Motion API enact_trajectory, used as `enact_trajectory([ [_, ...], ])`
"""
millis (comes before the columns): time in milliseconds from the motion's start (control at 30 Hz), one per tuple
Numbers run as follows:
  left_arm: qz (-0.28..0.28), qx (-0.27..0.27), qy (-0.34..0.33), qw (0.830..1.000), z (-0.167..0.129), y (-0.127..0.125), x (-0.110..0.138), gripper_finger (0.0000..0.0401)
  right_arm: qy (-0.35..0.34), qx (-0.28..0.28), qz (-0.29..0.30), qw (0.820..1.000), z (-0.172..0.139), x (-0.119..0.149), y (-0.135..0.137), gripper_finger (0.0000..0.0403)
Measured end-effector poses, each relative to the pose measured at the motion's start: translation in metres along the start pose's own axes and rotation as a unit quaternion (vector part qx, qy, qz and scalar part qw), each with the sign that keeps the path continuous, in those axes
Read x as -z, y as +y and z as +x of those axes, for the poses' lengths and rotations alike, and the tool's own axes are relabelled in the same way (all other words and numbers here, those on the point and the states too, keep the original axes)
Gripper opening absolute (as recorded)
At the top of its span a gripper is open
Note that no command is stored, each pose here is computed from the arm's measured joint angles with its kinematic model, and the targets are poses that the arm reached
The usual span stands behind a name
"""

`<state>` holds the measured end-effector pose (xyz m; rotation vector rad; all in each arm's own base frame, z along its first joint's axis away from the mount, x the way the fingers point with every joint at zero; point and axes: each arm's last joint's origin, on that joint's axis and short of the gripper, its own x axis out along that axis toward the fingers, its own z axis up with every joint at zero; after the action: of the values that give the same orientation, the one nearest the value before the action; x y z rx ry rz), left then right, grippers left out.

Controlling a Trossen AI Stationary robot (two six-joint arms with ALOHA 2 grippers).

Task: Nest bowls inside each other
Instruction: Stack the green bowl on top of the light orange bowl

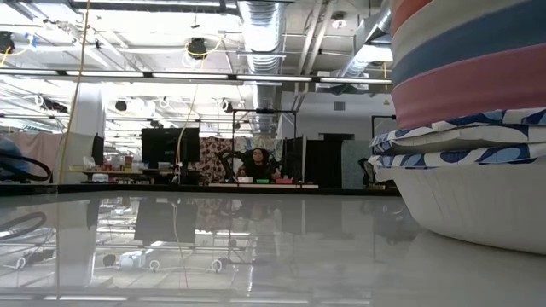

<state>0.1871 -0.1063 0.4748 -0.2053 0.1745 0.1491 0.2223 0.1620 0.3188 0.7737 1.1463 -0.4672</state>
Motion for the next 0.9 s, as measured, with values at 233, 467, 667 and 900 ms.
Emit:
enact_trajectory([
  [233,0.001,-0.002,-0.002,1.000,-0.002,-0.002,0.000,0.0220,-0.017,0.002,-0.004,1.000,0.000,-0.001,0.000,0.0167],
  [467,0.011,0.027,0.002,1.000,-0.006,-0.007,0.002,0.0220,-0.103,-0.032,-0.004,0.994,-0.026,0.004,-0.010,0.0178],
  [667,0.035,0.032,0.000,0.999,-0.011,-0.012,0.003,0.0220,-0.211,-0.079,-0.037,0.974,-0.044,0.018,-0.009,0.0169],
  [900,0.039,0.016,-0.010,0.999,-0.017,-0.014,0.004,0.0220,-0.207,-0.066,-0.050,0.975,-0.033,0.026,-0.014,0.0131],
])
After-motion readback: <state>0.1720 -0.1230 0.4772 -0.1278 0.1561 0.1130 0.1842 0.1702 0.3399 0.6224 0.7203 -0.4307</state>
